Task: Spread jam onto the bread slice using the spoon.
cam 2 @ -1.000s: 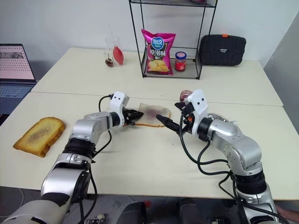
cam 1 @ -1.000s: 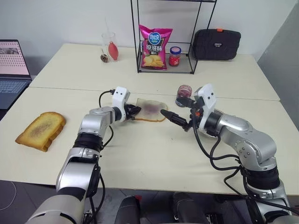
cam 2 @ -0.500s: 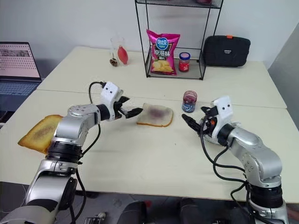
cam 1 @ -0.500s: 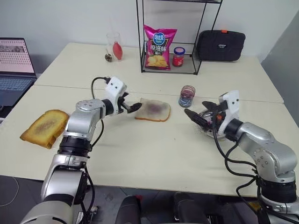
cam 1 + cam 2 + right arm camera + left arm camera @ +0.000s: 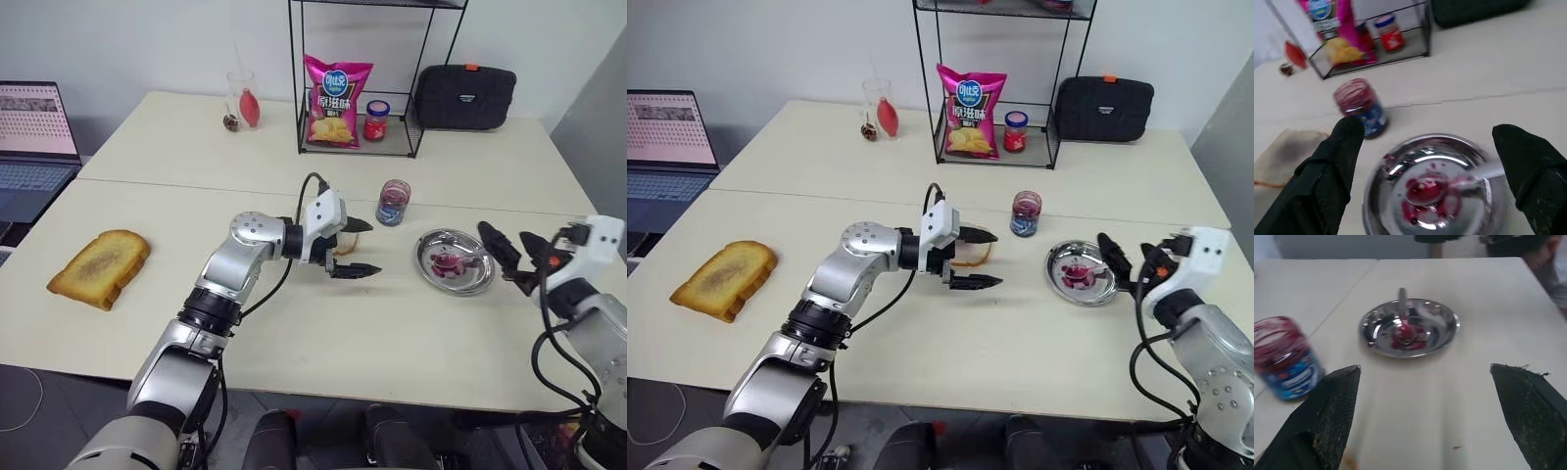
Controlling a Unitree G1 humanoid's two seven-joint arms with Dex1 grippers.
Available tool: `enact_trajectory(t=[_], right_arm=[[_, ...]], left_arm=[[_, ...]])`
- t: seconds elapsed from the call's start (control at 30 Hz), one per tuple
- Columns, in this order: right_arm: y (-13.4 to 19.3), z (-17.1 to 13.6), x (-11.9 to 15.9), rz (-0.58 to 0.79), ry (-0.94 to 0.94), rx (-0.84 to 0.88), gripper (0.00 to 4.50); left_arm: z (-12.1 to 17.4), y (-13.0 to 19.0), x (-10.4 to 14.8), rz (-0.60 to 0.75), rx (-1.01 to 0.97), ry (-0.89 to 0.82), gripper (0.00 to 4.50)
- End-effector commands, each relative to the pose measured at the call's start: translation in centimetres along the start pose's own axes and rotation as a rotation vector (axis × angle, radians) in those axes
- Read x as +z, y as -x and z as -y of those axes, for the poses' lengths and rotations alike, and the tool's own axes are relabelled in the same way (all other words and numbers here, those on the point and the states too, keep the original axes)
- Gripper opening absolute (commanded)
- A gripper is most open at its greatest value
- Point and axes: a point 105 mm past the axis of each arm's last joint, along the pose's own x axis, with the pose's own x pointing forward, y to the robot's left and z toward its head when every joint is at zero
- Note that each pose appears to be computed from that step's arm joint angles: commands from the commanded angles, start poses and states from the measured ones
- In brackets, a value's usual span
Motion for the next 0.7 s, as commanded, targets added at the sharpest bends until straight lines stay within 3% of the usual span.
enact_trajectory(t=[0.03,0.3,0.7], right_arm=[[0.6,1.1,0.4,0.036,-0.142,-0.018,4.50],[-3.3,3.8,-2.6,-0.053,-0.404,-0.020,4.50],[-7.7,4.7,-4.2,-0.107,-0.452,0.026,4.50]], left_arm=[[-0.3,-0.6,1.0,0.010,-0.034,-0.086,4.42],[-0.8,-0.2,1.2,0.025,-0.002,-0.076,4.42],[-0.2,1.0,1.5,0.005,0.033,-0.067,4.42]])
